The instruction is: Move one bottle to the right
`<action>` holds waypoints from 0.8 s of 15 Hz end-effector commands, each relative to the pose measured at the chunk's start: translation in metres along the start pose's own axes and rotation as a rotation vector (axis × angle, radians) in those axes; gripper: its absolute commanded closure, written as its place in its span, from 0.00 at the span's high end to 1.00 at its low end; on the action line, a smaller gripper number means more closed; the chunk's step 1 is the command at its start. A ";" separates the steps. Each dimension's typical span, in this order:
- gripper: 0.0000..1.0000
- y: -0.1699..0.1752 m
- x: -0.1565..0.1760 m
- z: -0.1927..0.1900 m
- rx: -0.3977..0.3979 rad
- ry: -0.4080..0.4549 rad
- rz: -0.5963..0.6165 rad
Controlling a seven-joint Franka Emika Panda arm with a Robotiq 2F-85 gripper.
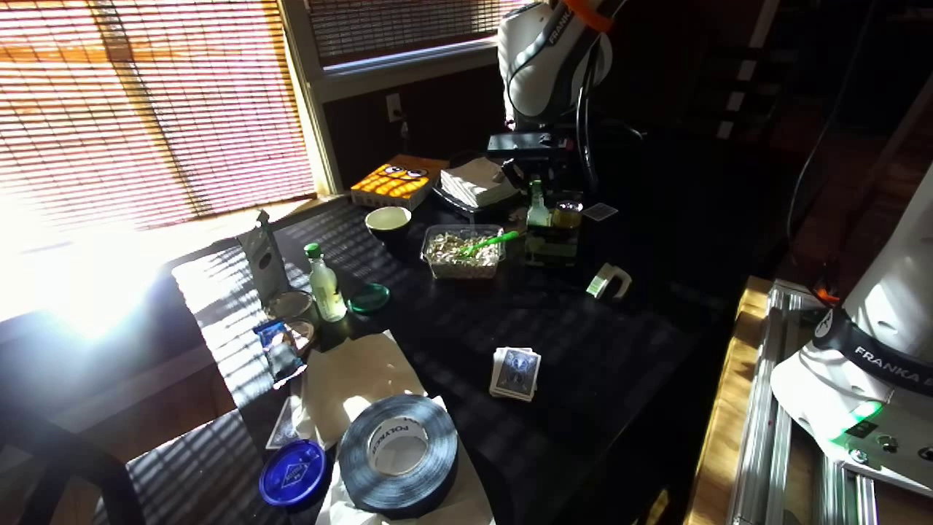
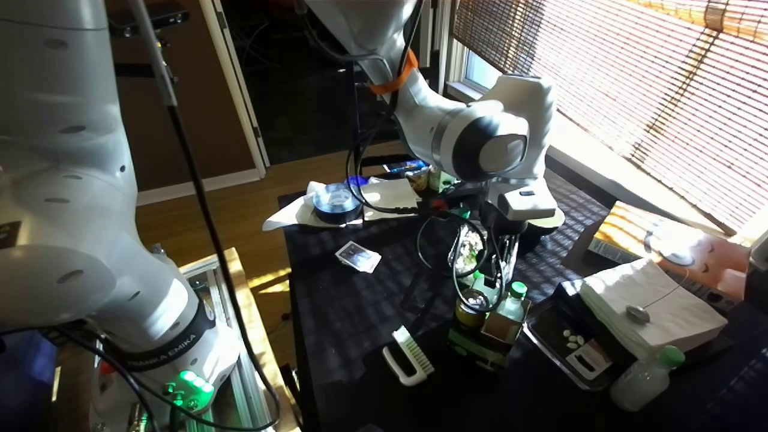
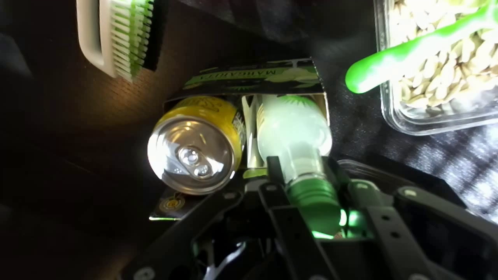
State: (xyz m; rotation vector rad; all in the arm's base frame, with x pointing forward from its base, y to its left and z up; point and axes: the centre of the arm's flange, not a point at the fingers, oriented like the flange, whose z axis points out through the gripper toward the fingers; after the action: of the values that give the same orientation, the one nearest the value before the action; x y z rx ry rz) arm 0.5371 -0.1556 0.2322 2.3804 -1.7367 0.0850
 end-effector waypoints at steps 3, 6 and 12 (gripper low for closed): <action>0.67 -0.003 0.002 0.007 -0.034 -0.034 0.025; 0.36 -0.002 0.003 0.000 -0.026 -0.036 0.026; 0.66 0.008 0.027 -0.054 0.080 0.001 0.020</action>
State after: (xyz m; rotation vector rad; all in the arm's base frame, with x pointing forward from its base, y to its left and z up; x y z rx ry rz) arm 0.5427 -0.1642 0.2507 2.3805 -1.7784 0.0956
